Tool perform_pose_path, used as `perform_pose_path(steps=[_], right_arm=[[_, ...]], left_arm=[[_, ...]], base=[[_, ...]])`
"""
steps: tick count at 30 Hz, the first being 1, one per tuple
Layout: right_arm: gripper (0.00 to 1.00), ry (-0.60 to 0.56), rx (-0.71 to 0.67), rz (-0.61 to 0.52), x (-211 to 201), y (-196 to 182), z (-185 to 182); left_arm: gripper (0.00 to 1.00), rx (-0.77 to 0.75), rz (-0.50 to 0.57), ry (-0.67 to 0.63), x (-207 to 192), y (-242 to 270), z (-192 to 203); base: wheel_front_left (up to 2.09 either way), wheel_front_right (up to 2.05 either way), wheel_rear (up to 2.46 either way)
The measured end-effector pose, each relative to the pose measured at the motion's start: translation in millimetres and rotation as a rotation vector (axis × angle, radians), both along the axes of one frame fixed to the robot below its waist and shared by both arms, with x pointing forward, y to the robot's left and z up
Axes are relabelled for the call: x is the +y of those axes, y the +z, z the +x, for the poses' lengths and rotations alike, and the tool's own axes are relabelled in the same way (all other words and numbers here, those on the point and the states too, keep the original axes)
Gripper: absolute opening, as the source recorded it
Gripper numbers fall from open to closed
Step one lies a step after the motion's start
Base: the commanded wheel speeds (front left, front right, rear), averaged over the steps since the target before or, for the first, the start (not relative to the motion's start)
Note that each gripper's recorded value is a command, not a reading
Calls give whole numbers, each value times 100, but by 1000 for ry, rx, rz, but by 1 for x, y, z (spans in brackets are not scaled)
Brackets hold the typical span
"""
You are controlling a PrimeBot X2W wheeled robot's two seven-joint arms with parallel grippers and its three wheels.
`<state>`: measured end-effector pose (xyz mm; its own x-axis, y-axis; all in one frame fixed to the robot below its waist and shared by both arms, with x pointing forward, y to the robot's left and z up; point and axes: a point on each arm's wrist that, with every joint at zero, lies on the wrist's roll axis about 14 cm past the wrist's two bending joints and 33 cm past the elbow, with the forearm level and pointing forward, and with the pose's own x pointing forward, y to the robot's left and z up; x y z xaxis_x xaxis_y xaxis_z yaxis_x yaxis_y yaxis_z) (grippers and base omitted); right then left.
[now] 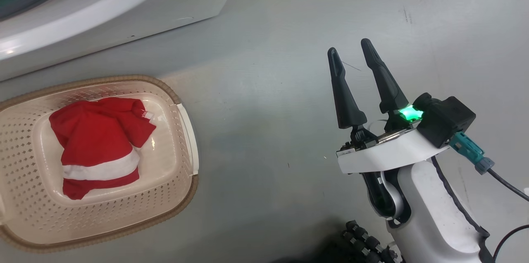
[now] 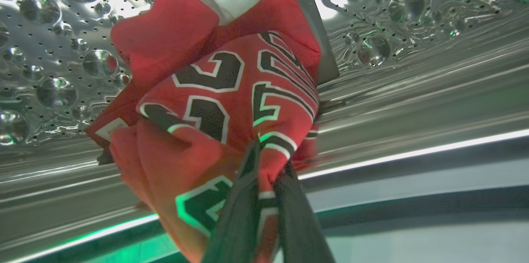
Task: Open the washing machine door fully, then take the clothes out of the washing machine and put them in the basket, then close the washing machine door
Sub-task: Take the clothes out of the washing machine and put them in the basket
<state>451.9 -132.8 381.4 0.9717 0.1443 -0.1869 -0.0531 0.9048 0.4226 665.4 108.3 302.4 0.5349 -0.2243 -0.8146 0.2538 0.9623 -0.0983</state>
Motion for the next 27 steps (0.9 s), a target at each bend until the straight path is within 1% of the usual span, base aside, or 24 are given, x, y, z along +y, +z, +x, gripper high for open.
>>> perform_pose_path(steps=[8,11,21,27], right_arm=[[100,6,-12,0,1,2,4],[100,3,-13,-3,0,1,5],[100,28,-24,-11,8,2,9],[100,47,-41,-22,13,5,12]], left_arm=[[0,-17,5,-22,-2,5,1],[0,-44,1,-38,-5,9,2],[0,-152,-56,-52,-13,33,5],[0,-186,-78,-48,-11,37,-6]], base=[[0,0,0],[0,0,0],[0,0,0],[0,0,0]])
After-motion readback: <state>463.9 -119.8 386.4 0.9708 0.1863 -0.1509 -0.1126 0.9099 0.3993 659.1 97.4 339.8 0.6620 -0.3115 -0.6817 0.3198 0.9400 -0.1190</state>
